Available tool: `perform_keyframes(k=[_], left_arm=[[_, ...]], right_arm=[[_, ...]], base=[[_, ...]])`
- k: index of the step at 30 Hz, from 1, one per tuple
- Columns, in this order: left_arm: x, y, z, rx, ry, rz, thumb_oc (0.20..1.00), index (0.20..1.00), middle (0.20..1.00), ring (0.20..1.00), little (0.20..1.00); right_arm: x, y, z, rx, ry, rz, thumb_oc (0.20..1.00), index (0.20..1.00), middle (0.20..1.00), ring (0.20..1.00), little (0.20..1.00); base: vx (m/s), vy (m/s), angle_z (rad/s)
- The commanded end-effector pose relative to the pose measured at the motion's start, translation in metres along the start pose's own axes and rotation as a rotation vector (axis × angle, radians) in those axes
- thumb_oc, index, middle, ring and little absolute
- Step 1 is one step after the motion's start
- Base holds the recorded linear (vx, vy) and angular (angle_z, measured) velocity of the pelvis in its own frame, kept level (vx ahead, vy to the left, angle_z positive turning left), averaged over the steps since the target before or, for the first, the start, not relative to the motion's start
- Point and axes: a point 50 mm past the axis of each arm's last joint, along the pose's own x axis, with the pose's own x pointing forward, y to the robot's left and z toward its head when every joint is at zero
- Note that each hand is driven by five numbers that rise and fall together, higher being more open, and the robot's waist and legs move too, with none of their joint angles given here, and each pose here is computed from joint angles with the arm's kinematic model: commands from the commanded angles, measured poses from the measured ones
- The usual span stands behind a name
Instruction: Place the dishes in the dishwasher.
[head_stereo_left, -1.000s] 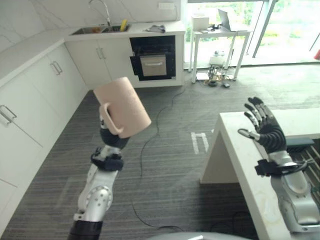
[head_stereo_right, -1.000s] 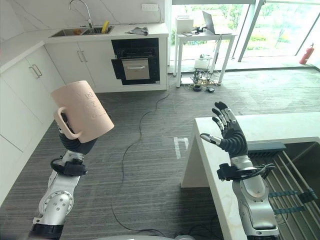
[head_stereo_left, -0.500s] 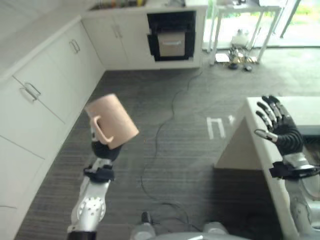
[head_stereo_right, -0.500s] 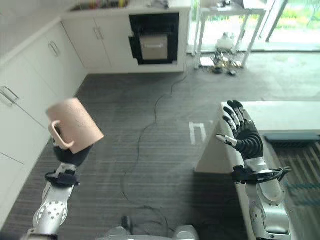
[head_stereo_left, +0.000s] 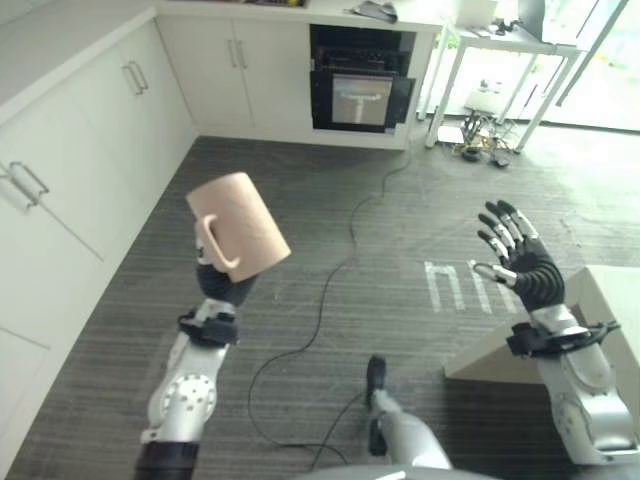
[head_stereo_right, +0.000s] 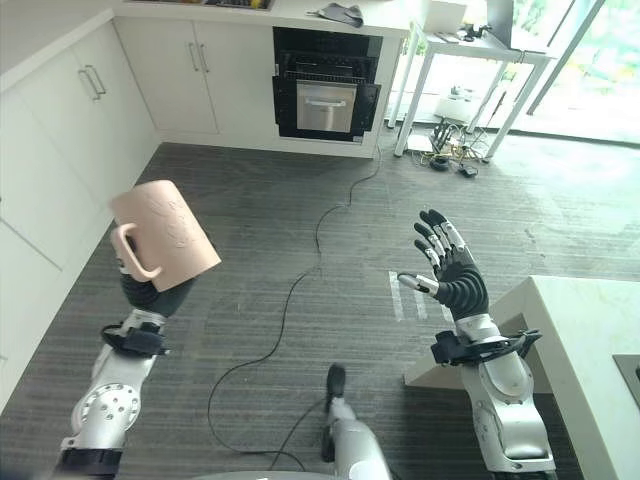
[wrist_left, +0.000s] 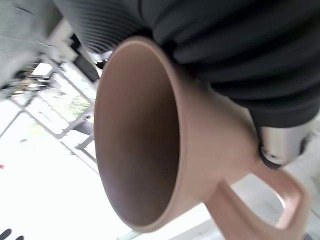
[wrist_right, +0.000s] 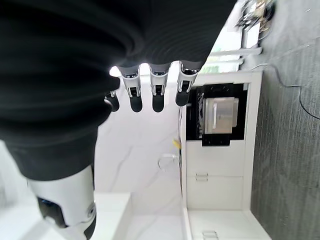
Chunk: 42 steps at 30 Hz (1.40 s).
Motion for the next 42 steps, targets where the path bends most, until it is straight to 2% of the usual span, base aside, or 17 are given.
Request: perform_keyframes(k=[1, 14, 24, 27, 34, 42], left_arm=[[0.009, -0.04, 0.04, 0.045, -0.155, -0.24, 0.2, 0.2, 0.2, 0.2, 0.2], [-0.006, -0.039, 0.033, -0.008, -0.174, -0.248, 0.2, 0.2, 0.2, 0.2, 0.2], [-0.018, -0.029, 0.033, -0.044, -0.24, -0.225, 0.2, 0.2, 0.2, 0.2, 0.2], [-0.011, -0.03, 0.038, -0.044, -0.262, -0.23, 0.2, 0.2, 0.2, 0.2, 0.2], [0.003, -0.038, 0.041, -0.01, -0.195, -0.271, 0.2, 0.2, 0.2, 0.2, 0.2], [0.009, -0.045, 0.038, 0.0, -0.163, -0.272, 0.2, 0.2, 0.2, 0.2, 0.2]], right_arm=[[0.013, -0.002, 0.037, -0.038, -0.191, 0.029, 1.0, 1.0, 1.0, 1.0, 1.0], [0.009, -0.01, 0.033, -0.082, -0.148, 0.064, 1.0, 1.0, 1.0, 1.0, 1.0], [0.006, -0.018, 0.035, -0.128, -0.125, 0.119, 1.0, 1.0, 1.0, 1.0, 1.0], [0.001, -0.02, 0.034, -0.132, -0.115, 0.111, 1.0, 1.0, 1.0, 1.0, 1.0], [0.01, -0.014, 0.035, -0.145, -0.132, 0.02, 1.0, 1.0, 1.0, 1.0, 1.0], [0.007, -0.007, 0.024, -0.142, -0.086, 0.025, 1.0, 1.0, 1.0, 1.0, 1.0]], base=[[0.51, -0.568, 0.32], [0.34, -0.348, -0.29], [0.31, 0.232, -0.42], [0.38, 0.413, -0.49], [0.41, 0.46, 0.52], [0.27, 0.289, 0.42]])
